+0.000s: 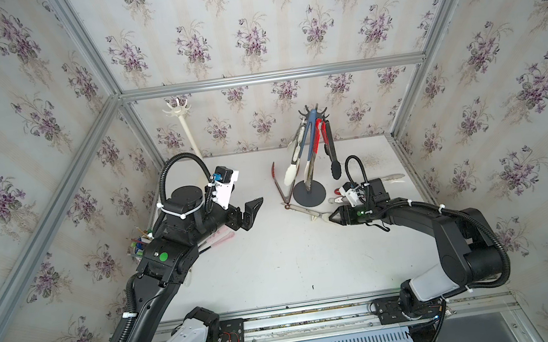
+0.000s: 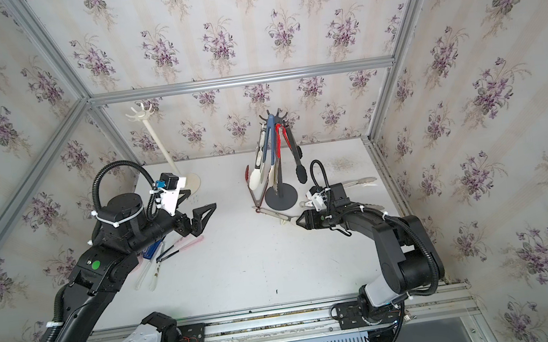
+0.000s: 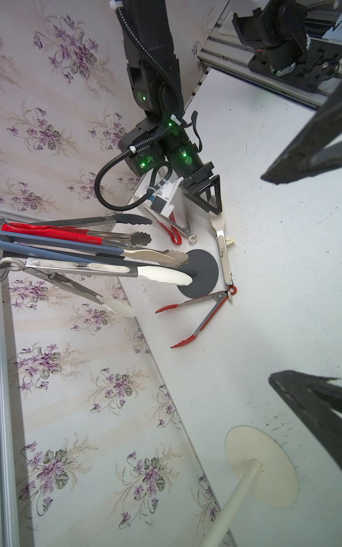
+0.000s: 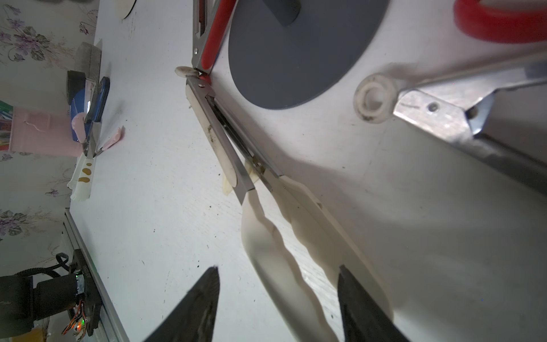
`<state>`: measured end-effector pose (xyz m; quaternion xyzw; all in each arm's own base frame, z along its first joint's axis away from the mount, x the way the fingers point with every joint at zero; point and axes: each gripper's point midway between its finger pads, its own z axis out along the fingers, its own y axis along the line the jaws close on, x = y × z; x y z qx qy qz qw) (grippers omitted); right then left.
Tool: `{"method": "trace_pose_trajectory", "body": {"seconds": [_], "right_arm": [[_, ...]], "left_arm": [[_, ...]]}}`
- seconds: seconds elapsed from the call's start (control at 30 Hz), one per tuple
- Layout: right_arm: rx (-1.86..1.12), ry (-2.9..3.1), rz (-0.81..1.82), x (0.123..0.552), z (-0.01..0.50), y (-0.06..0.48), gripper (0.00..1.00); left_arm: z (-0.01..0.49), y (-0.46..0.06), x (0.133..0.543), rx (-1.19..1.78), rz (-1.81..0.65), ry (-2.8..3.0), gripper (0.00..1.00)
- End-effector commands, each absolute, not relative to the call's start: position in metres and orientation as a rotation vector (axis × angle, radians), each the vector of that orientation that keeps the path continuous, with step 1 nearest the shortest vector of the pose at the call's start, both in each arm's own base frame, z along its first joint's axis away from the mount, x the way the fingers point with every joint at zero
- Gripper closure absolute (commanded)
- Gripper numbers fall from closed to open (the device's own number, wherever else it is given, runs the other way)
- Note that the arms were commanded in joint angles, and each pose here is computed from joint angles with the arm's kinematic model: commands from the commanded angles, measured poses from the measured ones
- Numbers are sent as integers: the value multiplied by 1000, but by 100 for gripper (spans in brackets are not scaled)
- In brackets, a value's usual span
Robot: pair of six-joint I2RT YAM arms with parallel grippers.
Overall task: Hang food tongs on kitchen utensil racks
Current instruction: Pick up the food tongs from the center of the board.
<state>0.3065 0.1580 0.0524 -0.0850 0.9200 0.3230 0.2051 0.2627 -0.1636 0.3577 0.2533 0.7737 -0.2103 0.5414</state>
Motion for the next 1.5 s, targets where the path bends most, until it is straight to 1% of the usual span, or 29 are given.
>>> {"method": "trace_pose_trajectory", "body": {"seconds": [0.0, 0.13, 0.27, 0.37, 0.53, 0.97, 1.13, 1.23, 1.33, 1.4, 1.47], "right_arm": [[-251, 2531, 930, 310, 56, 163, 42], [-265, 2524, 943, 307, 55, 167, 45], [-271, 2521, 961, 306, 55, 170, 56], [-280, 2516, 976, 305, 56, 173, 60], [-284, 2526, 996, 300, 54, 175, 61], [-332, 2555, 1009, 281, 47, 188, 59], [-359, 2565, 1020, 276, 44, 196, 62], [-378, 2565, 1015, 275, 44, 200, 71], [-378, 2559, 1019, 276, 45, 202, 76], [-395, 2557, 1032, 274, 46, 204, 82], [-419, 2560, 1039, 271, 46, 205, 86]], "left_arm": [[358, -163, 265, 592, -494, 1838, 1], [357, -163, 266, 597, -488, 1839, 1], [355, -163, 267, 598, -486, 1843, 1], [354, -163, 268, 598, -483, 1846, 1], [353, -163, 269, 598, -480, 1851, 1], [350, -163, 269, 593, -481, 1860, 1], [349, -162, 269, 592, -478, 1861, 1], [349, -162, 269, 593, -476, 1860, 1], [349, -162, 268, 592, -475, 1861, 1], [348, -161, 268, 592, -472, 1863, 1], [348, -161, 268, 591, -469, 1863, 1]]}}
